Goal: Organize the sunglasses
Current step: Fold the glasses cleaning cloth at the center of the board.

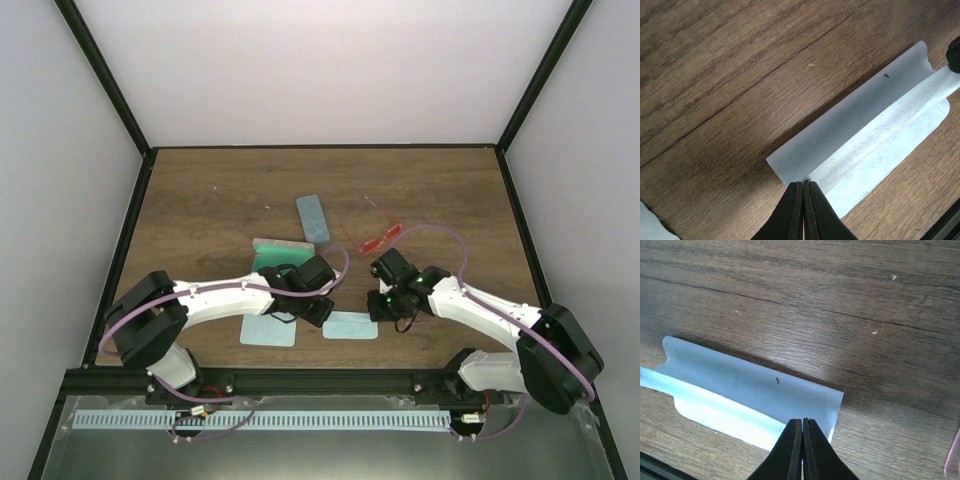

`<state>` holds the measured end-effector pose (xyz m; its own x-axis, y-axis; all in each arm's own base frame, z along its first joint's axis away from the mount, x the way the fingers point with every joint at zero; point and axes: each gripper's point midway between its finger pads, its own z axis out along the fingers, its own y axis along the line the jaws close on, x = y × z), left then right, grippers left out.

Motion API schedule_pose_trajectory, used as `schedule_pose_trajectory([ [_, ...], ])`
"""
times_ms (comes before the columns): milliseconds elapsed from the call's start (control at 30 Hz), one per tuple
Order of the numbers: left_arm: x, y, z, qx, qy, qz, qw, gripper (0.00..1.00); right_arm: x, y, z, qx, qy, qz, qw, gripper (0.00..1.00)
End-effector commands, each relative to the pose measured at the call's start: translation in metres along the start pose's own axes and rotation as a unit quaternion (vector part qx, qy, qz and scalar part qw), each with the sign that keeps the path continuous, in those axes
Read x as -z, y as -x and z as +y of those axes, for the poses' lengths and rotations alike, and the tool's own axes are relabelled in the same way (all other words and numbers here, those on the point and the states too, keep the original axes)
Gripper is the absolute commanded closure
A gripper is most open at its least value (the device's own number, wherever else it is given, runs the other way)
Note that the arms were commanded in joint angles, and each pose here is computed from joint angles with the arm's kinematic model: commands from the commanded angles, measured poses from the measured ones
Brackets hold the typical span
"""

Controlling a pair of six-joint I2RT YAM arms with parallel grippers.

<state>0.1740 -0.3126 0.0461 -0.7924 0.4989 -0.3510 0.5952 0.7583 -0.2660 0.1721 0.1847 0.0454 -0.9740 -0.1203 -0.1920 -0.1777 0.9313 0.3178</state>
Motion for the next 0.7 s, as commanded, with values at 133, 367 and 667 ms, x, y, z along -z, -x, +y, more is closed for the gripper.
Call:
schedule_pose_trajectory([
  [133, -0.009, -0.005, 0.003, 0.009, 0.006, 0.006, 1.0, 0.96, -0.002, -0.003, 0.001, -0.005, -0.001, 0.0, 1.0, 0.98],
  [367, -0.011, 0.002, 0.0, 0.004, 0.007, 0.008, 1.0, 0.96, 0.003, 0.008, 0.006, 0.001, -0.007, -0.01, 1.0, 0.98],
  [667, -0.012, -0.007, 0.001, 0.009, 0.003, 0.014, 1.0, 0.96, -0.004, -0.002, -0.001, -0.007, -0.011, 0.002, 1.0, 0.98],
])
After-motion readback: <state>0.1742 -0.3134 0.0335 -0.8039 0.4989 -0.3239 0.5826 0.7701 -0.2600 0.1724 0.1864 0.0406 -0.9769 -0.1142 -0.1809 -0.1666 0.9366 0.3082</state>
